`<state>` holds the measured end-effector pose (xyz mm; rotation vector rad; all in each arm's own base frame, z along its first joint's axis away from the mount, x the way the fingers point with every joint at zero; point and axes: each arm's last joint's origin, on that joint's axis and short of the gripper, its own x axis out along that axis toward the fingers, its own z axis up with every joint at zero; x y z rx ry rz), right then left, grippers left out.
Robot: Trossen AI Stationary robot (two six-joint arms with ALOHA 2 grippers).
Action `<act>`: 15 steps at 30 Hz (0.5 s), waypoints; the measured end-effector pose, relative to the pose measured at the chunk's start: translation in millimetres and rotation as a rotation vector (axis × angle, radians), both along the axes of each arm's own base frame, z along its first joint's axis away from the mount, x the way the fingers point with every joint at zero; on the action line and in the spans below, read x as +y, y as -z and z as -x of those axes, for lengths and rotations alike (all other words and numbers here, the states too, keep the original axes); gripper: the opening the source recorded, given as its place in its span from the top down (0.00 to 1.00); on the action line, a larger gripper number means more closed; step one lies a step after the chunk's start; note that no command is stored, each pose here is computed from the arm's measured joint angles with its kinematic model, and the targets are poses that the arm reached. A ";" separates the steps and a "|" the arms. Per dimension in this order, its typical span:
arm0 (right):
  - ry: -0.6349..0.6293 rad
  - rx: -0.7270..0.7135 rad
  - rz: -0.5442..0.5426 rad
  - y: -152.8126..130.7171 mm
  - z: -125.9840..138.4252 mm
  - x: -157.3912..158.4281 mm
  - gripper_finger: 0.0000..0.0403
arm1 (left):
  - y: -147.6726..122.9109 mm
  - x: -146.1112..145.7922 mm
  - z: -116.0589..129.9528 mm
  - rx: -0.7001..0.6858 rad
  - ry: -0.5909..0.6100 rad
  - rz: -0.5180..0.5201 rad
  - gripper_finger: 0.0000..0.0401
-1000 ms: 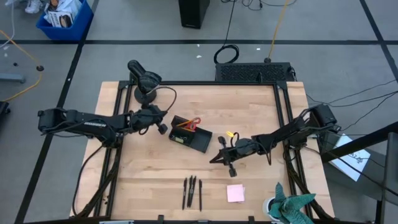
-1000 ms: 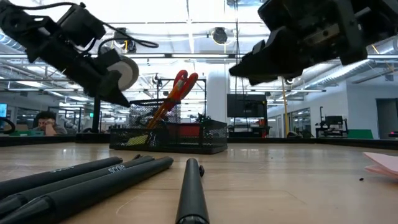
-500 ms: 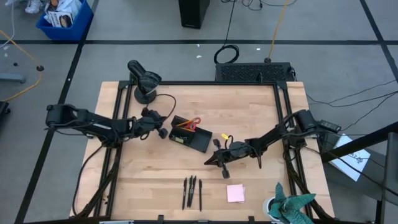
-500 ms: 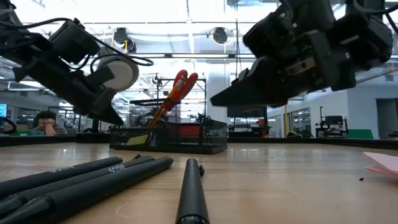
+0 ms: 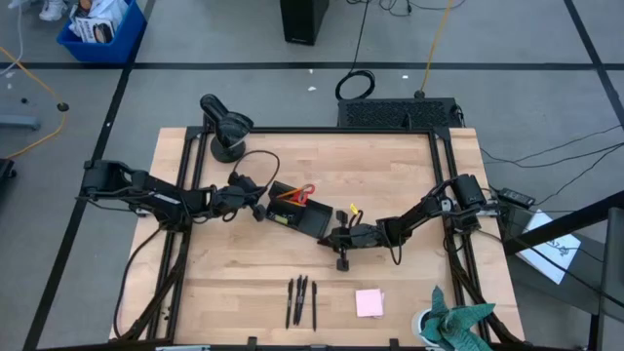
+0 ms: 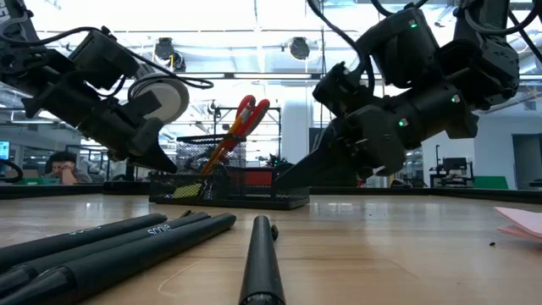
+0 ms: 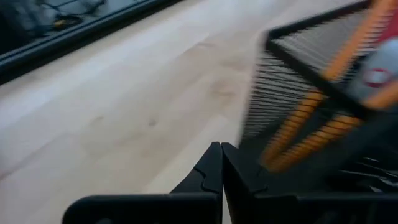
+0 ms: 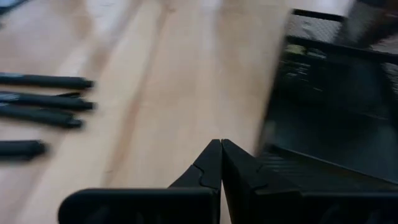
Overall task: Pick and place office supplies into organizer
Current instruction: Adjust the black desk organizer
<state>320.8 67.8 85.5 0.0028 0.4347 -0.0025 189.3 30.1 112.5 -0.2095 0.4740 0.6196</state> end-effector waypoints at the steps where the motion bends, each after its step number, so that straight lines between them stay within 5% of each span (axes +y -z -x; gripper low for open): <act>1: 0.013 0.005 -0.002 0.5 0.0 -1.3 1.00 | -0.1 -2.0 -0.5 -0.003 0.019 0.006 0.99; 15: 0.091 0.044 -0.022 4.2 0.0 -13.0 1.00 | -1.8 -17.8 -3.1 -0.043 0.073 0.030 0.98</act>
